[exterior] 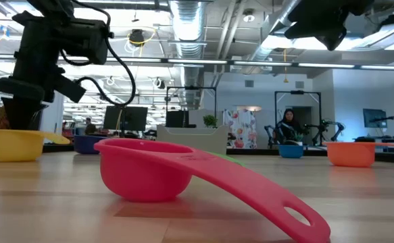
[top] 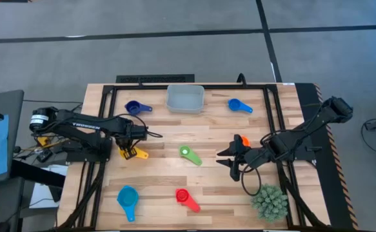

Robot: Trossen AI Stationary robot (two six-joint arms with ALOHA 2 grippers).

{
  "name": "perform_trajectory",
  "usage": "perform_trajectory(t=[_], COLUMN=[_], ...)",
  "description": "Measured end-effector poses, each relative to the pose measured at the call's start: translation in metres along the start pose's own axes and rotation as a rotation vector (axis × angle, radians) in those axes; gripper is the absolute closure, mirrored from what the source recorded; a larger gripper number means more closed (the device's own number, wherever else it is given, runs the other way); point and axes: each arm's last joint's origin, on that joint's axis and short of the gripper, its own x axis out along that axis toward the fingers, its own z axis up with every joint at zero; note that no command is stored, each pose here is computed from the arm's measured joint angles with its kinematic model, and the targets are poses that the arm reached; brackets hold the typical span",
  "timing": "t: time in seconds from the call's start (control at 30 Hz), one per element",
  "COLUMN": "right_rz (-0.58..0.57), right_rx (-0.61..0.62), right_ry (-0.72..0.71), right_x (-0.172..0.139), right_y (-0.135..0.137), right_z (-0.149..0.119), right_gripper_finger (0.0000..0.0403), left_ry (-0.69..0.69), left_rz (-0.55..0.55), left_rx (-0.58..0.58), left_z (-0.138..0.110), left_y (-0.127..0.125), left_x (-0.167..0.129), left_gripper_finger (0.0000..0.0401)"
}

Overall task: Nest measuring cups in basket
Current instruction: Stack the yellow measuring cup on top of the light blue measuring cup

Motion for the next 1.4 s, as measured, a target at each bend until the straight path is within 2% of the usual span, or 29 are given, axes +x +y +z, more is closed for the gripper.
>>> perform_trajectory(t=[0.33, 0.6, 0.73, 0.87, 1.0, 1.13, 1.3, 1.4], right_rz=[0.000, -0.001, -0.003, 0.012, 0.020, 0.006, 0.011, 0.017], right_rx=[0.007, 0.012, 0.017, 0.032, 0.031, 0.031, 0.049, 0.060], right_ry=[-0.001, -0.007, -0.011, -0.035, -0.037, -0.048, -0.070, -0.086], right_x=[0.000, 0.000, 0.001, 0.001, 0.000, 0.000, 0.001, 0.001], right_y=[0.000, 0.000, -0.001, 0.000, 0.002, 0.002, 0.001, 0.001], right_z=[0.000, 0.001, 0.002, 0.004, 0.004, 0.004, 0.008, 0.010], right_gripper_finger=[0.0250, 0.0257, 0.0260, 0.0262, 0.0261, 0.0264, 0.0266, 0.0263], left_ry=[-0.082, -0.145, -0.141, -0.071, -0.083, -0.180, -0.363, -0.378], left_rz=[0.022, -0.018, -0.095, -0.336, -0.439, -0.451, -0.441, -0.433], left_rx=[0.140, 0.277, 0.399, 0.515, 0.694, 0.886, 0.907, 0.926], left_z=[-0.001, -0.001, -0.008, -0.022, -0.046, -0.068, -0.081, -0.084], left_y=[-0.015, -0.034, -0.050, -0.072, -0.095, -0.113, -0.129, -0.136], left_x=[-0.015, -0.041, -0.066, -0.093, -0.106, -0.111, -0.118, -0.115], left_gripper_finger=[0.0400, 0.0401, 0.0401, 0.0401, 0.0401, 0.0400, 0.0400, 0.0400])
